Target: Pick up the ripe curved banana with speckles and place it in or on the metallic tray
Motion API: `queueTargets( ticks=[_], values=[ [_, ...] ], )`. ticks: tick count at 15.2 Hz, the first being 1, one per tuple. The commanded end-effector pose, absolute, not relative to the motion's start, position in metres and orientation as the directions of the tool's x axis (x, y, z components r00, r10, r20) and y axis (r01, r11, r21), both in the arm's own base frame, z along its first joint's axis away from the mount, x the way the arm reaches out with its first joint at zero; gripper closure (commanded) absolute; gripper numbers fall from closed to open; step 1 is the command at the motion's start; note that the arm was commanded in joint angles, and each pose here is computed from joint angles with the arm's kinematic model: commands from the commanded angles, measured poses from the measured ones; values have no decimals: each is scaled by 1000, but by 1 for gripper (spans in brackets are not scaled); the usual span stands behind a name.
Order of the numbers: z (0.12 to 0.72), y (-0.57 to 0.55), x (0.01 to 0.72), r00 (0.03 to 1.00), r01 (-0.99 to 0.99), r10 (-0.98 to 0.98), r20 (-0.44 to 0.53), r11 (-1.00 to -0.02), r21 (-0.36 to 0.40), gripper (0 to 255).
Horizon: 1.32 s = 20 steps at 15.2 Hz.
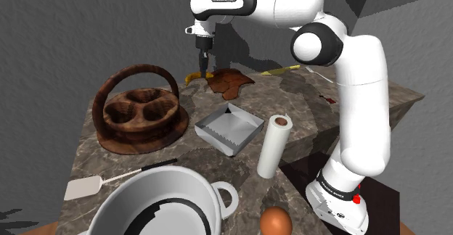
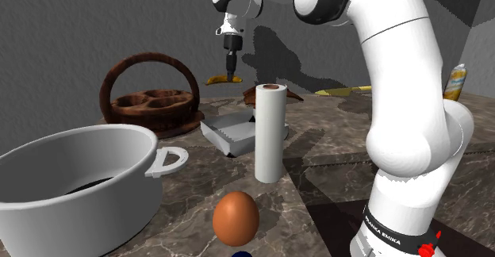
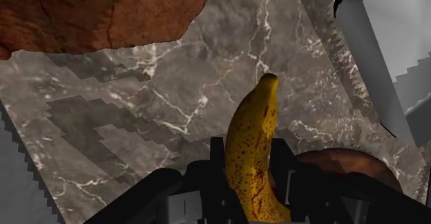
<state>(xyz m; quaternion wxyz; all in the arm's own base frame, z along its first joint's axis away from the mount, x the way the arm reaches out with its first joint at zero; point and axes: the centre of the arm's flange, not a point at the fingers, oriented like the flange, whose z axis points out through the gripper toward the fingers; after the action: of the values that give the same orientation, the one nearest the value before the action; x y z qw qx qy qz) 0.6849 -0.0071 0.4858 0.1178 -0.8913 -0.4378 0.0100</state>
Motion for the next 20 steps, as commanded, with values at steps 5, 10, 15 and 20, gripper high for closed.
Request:
queueTargets(
  ticks=[5,10,15,20],
  values=[
    [494,10,621,617,778,783,85,-589,-219,255],
    [496,26,557,617,778,783,85,-589,-219,255],
    [499,43,494,617,778,783,85,-589,-219,255],
    [501,56,441,617,778,783,85,-589,-219,255]
  ],
)
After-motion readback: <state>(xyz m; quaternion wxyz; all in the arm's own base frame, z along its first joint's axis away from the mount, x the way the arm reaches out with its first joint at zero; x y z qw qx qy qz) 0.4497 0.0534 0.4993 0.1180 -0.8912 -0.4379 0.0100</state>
